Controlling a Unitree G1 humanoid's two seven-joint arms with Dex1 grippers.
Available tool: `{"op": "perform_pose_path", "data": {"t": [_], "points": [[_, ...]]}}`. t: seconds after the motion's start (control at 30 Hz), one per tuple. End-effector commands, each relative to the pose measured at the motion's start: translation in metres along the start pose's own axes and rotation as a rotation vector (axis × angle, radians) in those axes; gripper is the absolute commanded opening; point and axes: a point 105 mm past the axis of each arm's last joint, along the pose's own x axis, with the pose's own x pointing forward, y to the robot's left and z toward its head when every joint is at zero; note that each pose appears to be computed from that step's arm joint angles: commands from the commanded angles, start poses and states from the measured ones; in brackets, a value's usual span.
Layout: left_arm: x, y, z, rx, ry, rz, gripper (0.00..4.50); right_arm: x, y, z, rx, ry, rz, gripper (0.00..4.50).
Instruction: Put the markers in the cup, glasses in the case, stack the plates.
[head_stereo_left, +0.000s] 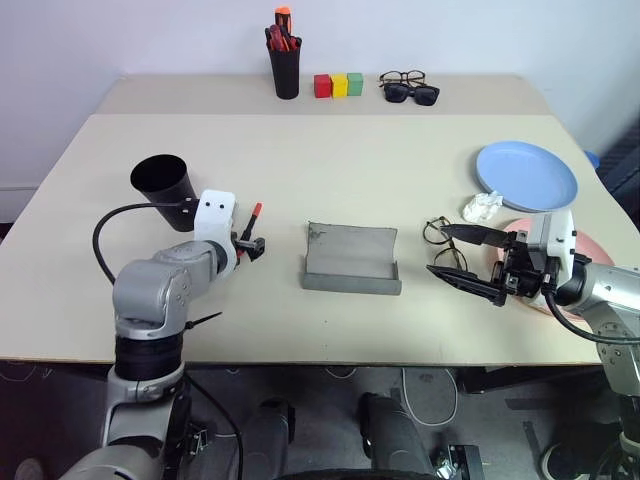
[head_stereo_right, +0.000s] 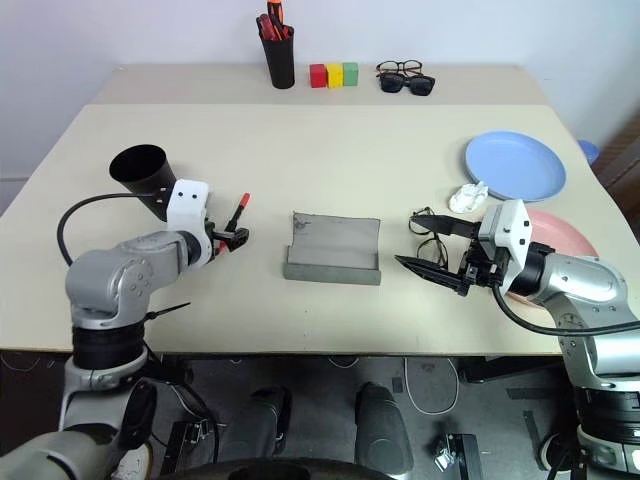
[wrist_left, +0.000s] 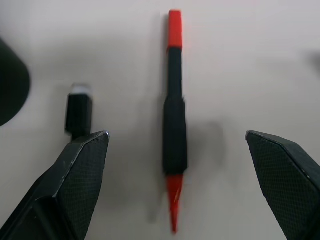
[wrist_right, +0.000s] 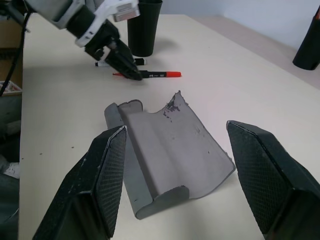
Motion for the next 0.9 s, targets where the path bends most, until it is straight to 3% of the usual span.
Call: {"op": "perform_pose_path", "data": {"t": [0.03,0.3,0.53,0.63,0.8,0.9], "points": [[0.000,0.008,0.019,-0.042,-0.022,0.049,4.50,-0.003,0.002,0.007,-0.033,-0.024,-0.010,3.22],[0.017,0.012,0.028,-0.105,0.097,0.094,4.50,-0.007,0.003,0.004,-0.025,-0.013,-0.031,3.22],[0.036,-0.001,0.018,-0.118,0.164,0.070,4.50,-0.011,0.005,0.002,-0.021,-0.005,-0.051,3.22],[0.040,-0.005,0.023,-0.116,0.154,0.067,3.70,-0.013,0.003,0.002,-0.026,0.000,-0.065,3.28],[0.047,-0.011,0.025,-0.102,0.161,0.058,3.70,-0.015,0.001,0.001,-0.029,0.004,-0.074,3.28],[0.050,-0.015,0.024,-0.098,0.175,0.064,2.80,-0.014,0.001,0.001,-0.029,0.004,-0.078,3.28]]}}
